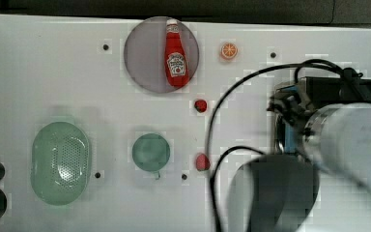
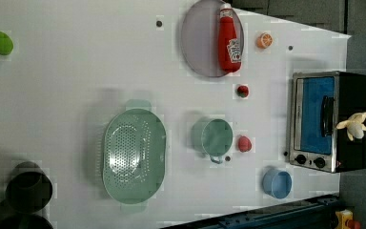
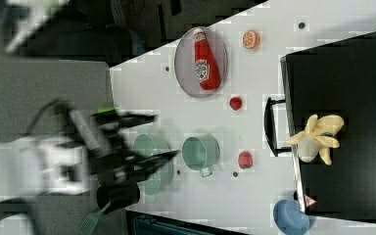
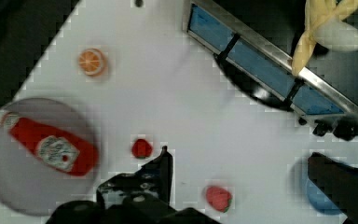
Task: Pick banana from oven and place on table.
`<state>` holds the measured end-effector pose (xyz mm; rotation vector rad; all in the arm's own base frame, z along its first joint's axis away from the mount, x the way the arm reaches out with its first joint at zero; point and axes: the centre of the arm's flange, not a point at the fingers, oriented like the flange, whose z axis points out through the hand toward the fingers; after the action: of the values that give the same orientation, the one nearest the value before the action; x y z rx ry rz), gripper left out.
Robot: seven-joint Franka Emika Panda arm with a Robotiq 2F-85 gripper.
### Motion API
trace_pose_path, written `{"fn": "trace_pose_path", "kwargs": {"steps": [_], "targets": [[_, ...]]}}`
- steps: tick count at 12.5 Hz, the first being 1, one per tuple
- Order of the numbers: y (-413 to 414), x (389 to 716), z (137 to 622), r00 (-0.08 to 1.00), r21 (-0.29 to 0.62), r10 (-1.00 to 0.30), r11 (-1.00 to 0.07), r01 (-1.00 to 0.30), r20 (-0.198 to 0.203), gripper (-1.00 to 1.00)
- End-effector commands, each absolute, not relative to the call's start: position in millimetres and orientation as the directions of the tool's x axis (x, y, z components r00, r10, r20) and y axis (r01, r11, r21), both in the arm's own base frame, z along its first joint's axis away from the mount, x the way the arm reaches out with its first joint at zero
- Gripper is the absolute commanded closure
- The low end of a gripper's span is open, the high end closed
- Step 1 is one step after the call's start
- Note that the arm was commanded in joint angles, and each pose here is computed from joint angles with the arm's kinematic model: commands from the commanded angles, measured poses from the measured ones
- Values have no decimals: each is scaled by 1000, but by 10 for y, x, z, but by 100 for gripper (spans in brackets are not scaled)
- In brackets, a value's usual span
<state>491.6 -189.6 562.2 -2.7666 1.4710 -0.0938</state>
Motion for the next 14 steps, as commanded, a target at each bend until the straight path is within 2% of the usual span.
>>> {"fn": "trace_pose_path", "kwargs": {"steps": [1, 3, 5, 6, 9, 10, 12, 14], "targets": [[-2656, 4801, 5298, 657, -19, -749, -660, -751, 86, -100], [-2993, 4834, 5020, 698, 12, -707, -702, -712, 112, -100], [-3257, 4833, 4716, 713, 50, -693, -713, -700, 106, -100], [-3363, 4819, 4557, 699, 54, -709, -697, -715, 91, -100], [-3586, 4675, 4088, 654, 25, -756, -654, -756, 9, -100], [-3638, 4636, 3973, 656, 22, -754, -656, -754, 2, -100], [-3699, 4627, 3828, 660, 24, -750, -659, -752, 42, -100], [-3688, 4582, 3668, 657, 30, -752, -657, -753, 52, -100]]}}
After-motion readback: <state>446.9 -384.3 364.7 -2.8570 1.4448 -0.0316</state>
